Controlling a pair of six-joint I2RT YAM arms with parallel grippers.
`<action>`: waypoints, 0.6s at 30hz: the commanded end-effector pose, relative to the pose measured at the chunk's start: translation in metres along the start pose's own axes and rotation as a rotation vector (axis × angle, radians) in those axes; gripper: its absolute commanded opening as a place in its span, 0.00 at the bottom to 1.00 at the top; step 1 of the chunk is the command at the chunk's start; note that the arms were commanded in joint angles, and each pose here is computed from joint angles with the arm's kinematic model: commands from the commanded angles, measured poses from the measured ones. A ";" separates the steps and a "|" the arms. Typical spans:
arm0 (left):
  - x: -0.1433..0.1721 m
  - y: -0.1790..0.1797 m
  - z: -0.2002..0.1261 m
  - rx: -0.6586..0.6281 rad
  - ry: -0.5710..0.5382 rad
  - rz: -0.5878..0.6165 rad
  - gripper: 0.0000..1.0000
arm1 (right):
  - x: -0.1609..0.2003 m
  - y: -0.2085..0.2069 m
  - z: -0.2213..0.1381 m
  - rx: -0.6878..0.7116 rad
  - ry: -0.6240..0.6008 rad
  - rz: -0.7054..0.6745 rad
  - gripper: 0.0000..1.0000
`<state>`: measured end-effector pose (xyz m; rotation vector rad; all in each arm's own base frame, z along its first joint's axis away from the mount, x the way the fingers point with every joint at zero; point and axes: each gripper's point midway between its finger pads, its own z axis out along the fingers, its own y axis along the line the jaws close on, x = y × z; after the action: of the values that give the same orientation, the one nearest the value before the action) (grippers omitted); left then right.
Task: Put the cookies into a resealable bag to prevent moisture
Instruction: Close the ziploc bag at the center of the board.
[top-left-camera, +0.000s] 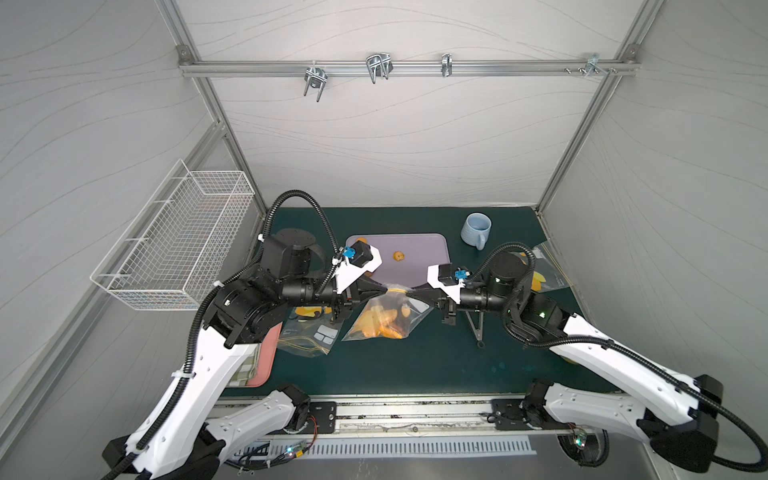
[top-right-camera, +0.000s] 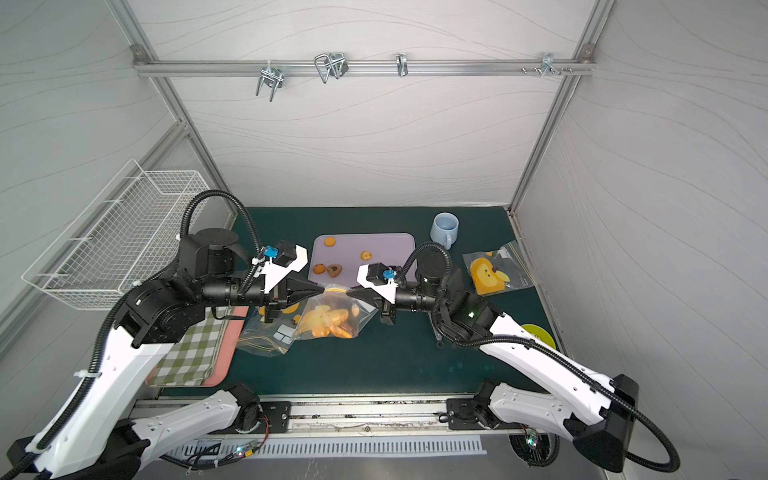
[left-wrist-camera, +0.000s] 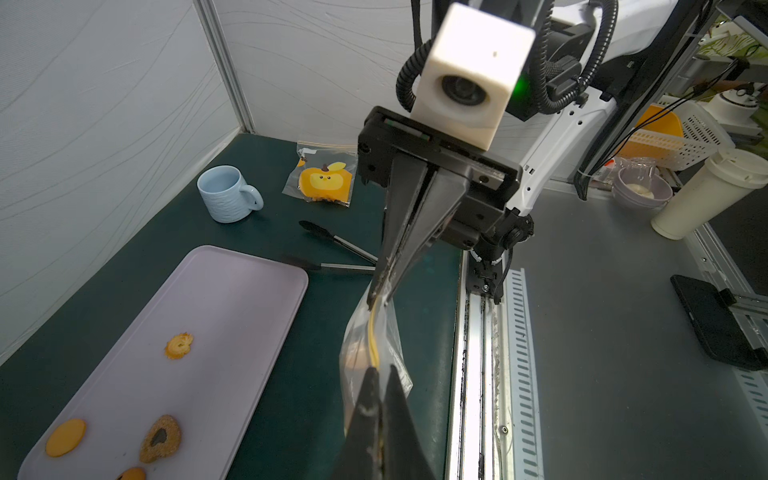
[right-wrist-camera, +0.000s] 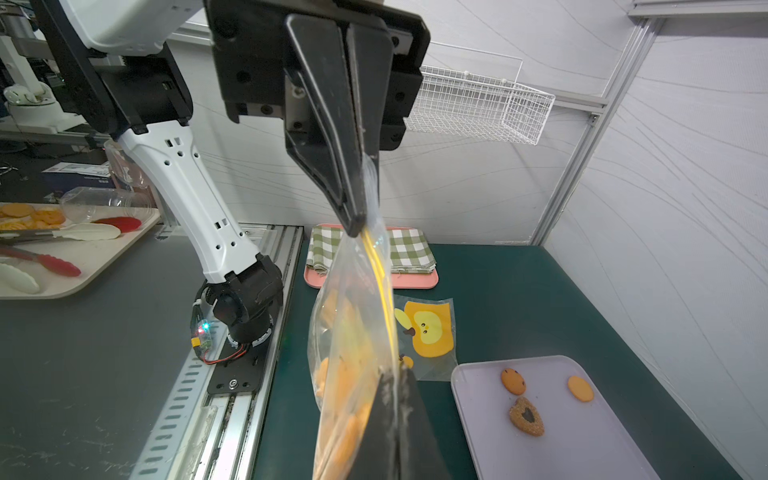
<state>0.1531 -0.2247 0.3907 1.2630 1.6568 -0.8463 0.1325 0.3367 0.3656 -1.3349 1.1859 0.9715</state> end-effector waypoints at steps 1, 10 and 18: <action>-0.017 -0.001 -0.003 0.010 -0.059 0.056 0.00 | -0.022 0.004 0.001 -0.028 -0.064 -0.037 0.17; -0.017 -0.001 -0.002 0.010 -0.059 0.053 0.00 | -0.028 0.007 0.008 -0.062 -0.069 -0.032 0.00; -0.017 -0.001 -0.001 0.016 -0.059 0.051 0.00 | -0.032 0.009 0.018 -0.081 -0.073 -0.032 0.00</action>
<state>0.1541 -0.2270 0.3900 1.2670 1.6577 -0.8597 0.1236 0.3548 0.3768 -1.3710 1.1285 1.0332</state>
